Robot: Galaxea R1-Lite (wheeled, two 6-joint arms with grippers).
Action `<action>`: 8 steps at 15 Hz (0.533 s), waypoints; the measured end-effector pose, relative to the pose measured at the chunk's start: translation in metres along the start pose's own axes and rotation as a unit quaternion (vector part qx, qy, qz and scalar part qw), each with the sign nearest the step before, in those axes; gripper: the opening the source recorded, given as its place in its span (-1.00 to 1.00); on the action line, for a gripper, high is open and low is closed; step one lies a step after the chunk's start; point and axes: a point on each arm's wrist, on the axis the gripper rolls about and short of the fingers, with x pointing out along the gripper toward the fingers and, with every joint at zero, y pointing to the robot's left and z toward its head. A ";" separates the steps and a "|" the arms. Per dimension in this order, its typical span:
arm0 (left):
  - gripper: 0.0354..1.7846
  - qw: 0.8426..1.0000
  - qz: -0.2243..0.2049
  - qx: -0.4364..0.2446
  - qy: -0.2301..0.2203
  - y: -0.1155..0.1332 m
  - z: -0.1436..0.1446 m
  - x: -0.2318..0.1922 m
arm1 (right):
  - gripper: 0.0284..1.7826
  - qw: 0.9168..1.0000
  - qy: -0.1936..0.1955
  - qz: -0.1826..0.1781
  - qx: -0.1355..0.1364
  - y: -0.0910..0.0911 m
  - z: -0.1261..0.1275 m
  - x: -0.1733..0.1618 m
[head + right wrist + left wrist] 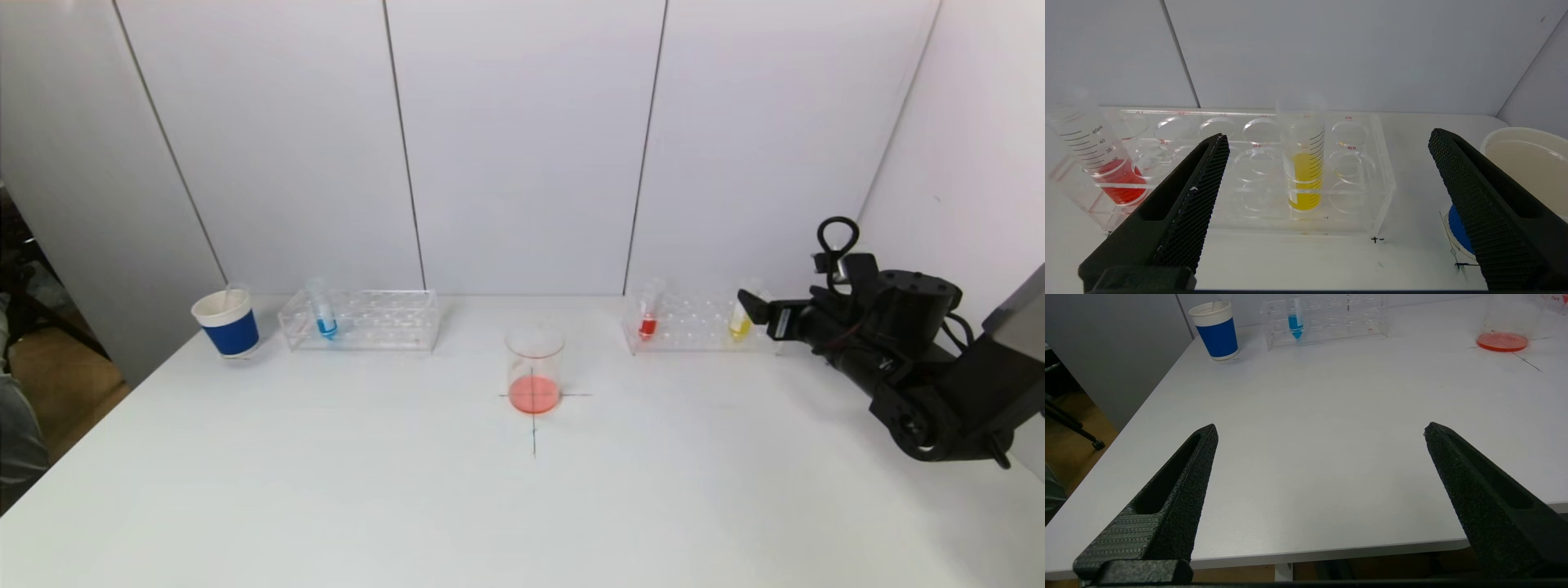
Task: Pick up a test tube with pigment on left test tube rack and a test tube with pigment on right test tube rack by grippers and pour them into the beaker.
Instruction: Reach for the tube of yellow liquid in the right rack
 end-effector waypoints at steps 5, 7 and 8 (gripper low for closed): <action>0.98 1.000 0.000 0.000 0.000 0.000 0.000 0.000 | 0.99 1.000 0.008 0.002 0.000 0.002 -0.015 0.014; 0.98 1.000 0.000 0.000 0.000 0.000 0.000 0.000 | 0.99 1.000 0.006 0.003 0.001 0.003 -0.017 0.017; 0.98 1.000 0.000 0.000 0.000 0.000 0.000 0.000 | 0.99 1.000 0.005 0.004 0.001 0.003 -0.018 0.018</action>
